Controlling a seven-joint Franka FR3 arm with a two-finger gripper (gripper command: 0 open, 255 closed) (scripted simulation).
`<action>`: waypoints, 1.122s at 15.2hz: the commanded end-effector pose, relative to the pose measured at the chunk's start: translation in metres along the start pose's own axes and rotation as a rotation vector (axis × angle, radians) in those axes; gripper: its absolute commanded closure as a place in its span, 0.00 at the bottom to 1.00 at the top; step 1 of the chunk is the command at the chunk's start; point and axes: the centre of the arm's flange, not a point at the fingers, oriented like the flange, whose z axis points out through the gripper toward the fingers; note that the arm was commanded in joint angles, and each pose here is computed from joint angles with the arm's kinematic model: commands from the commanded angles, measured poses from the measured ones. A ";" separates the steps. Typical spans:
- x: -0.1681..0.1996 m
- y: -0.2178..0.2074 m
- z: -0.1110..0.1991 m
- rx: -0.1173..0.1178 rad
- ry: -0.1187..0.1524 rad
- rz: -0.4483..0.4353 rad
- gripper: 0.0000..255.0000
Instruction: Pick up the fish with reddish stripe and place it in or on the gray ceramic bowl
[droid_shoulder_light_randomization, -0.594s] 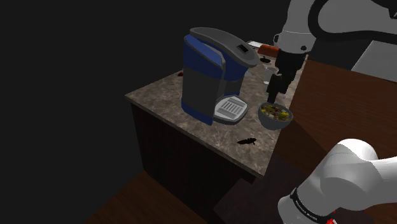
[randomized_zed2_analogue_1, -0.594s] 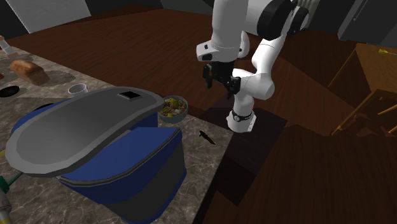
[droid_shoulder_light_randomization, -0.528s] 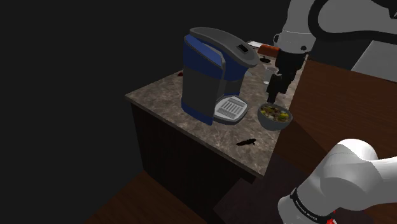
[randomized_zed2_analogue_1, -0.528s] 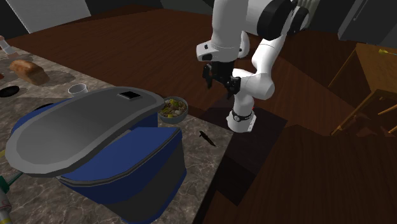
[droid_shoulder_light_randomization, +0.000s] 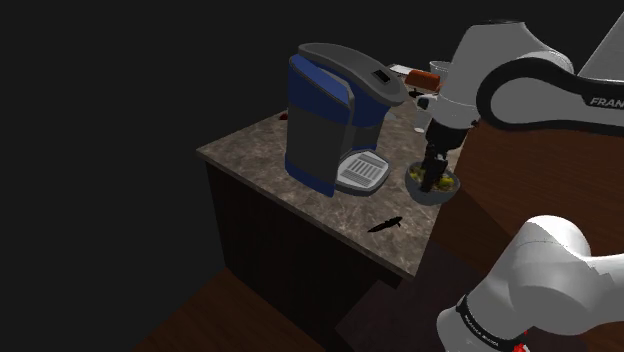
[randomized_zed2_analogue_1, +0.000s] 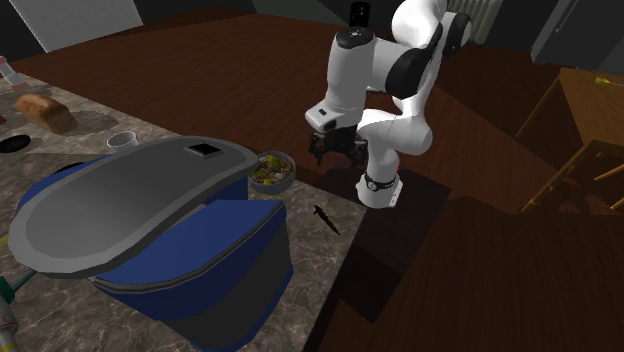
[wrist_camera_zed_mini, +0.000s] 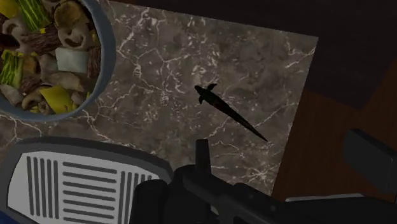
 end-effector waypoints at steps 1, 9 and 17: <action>-0.003 0.006 0.029 -0.002 0.026 -0.142 0.00; -0.001 0.027 0.133 -0.004 0.119 -0.668 0.00; 0.006 0.030 0.188 -0.005 0.140 -0.785 0.00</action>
